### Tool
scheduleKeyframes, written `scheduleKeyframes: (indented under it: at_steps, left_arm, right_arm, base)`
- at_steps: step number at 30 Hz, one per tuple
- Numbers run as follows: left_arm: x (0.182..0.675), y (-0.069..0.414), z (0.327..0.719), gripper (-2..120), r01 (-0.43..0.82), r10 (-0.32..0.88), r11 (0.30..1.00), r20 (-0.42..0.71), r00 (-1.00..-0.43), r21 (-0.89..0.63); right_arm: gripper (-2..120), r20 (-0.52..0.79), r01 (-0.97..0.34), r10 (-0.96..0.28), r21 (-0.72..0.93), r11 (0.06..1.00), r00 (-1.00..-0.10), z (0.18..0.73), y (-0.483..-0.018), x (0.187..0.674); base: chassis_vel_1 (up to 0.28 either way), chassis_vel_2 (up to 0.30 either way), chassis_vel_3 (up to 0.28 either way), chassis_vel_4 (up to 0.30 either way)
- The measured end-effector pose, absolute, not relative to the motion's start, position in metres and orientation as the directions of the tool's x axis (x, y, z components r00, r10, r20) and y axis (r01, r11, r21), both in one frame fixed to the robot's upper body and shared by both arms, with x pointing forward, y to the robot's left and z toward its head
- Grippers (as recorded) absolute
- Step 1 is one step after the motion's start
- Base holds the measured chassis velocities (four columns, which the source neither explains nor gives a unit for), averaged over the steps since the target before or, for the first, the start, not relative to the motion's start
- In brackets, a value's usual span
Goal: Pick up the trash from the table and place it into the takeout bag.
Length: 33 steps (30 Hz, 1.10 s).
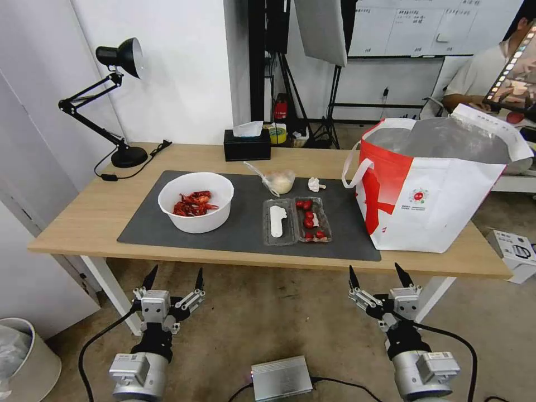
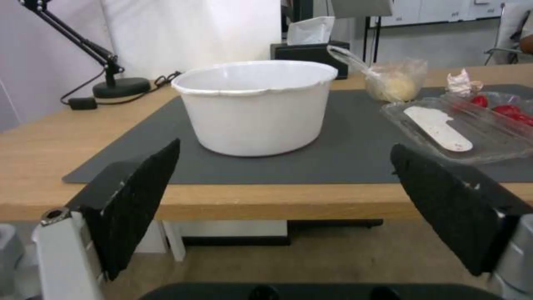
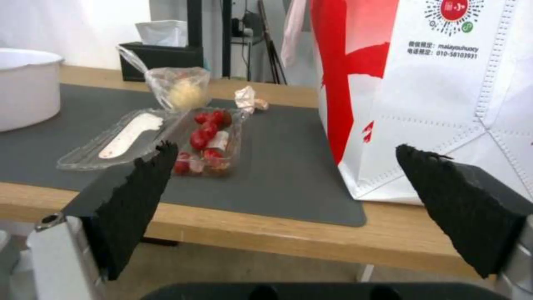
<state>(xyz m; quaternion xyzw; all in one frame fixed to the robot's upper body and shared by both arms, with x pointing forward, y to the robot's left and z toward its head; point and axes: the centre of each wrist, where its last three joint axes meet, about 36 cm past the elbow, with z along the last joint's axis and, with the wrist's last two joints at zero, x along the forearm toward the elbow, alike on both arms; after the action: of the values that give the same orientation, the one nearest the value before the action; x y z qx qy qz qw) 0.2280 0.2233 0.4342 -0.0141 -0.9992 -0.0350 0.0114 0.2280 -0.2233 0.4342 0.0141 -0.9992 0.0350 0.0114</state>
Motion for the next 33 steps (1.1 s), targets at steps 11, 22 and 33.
scheduleKeyframes:
  at_steps: [11, 22, 33]
  left_arm:
    - [0.228, 0.223, 0.434, 100, 0.029, 0.027, 0.997, 0.024, -0.999, 0.07]
    - [0.228, 0.223, 0.434, 100, 0.029, 0.027, 0.997, 0.025, -0.999, 0.067]
    - [0.251, 0.206, 0.456, 100, -0.027, -0.011, 0.991, 0.124, -0.992, -0.131]
  right_arm:
    - [100, 0.024, -0.029, -0.027, -0.07, 0.997, -0.999, 0.434, -0.223, 0.228]
    - [100, 0.024, -0.031, -0.029, -0.07, 0.997, -0.999, 0.434, -0.223, 0.228]
    - [100, 0.008, -0.146, -0.146, -0.086, 0.986, -0.989, 0.43, -0.228, 0.265]
  base:
    - [0.0, 0.0, 0.0, 0.0]
    - [0.0, 0.0, 0.0, 0.0]
    - [0.0, 0.0, 0.0, 0.0]
